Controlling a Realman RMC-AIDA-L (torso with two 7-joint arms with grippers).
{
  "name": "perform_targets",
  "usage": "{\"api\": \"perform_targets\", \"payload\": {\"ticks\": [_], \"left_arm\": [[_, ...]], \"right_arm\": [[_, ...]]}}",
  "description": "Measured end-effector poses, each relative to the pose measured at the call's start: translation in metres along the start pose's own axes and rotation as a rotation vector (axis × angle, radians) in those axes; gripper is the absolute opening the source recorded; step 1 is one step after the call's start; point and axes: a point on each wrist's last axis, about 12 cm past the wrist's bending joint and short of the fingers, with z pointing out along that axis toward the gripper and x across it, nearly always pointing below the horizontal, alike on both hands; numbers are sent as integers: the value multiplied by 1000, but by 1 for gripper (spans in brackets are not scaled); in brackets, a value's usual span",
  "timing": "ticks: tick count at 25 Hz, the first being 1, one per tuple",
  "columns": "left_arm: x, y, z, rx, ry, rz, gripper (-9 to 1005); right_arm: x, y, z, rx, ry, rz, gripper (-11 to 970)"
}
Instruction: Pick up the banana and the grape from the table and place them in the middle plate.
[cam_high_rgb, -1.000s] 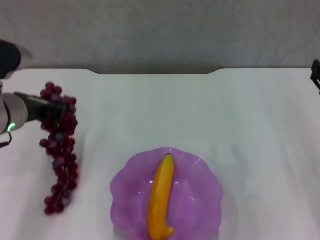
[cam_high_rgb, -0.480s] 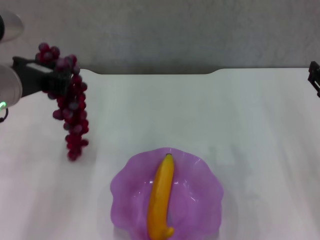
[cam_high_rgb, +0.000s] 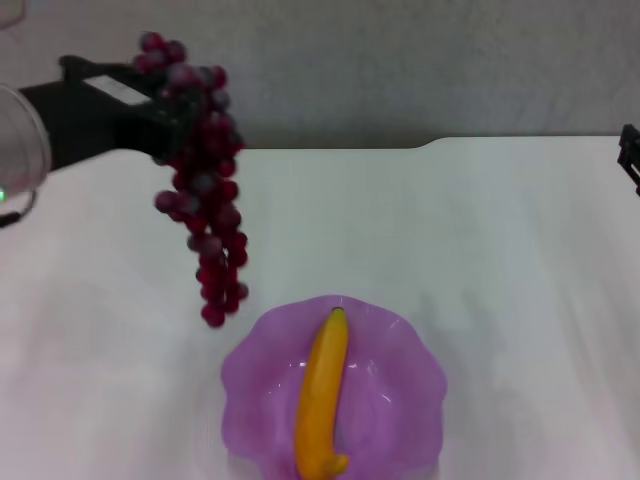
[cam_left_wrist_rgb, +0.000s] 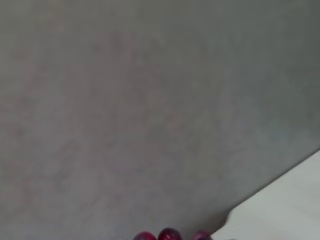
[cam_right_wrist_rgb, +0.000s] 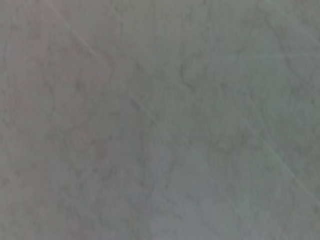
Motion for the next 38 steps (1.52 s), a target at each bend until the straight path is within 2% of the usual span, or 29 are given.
{"api": "perform_targets", "payload": {"ticks": [5,10,17,21,31,35,38], "left_arm": [[-2,-16,-4,163,-13,-8,264],[-3,-29,-6,282,-13,-2,262],[1,-51,-2,394,23,39,263],[8,-65,11,461,64,51,262],[26,-86,34,559,155,53,260],[34,-83,47,553,176,50,259],[48,-77,60,516,182,45,256]], "right_arm": [[1,-1,-1,1,3,-1,576],[-1,1,0,-4,-2,-2,576],[-1,3,1,-17,6,-5,576],[-2,3,2,-21,6,-8,576],[-2,3,2,-21,7,-10,576],[-2,4,2,-24,7,-10,576],[-3,5,2,-27,6,-10,576]]}}
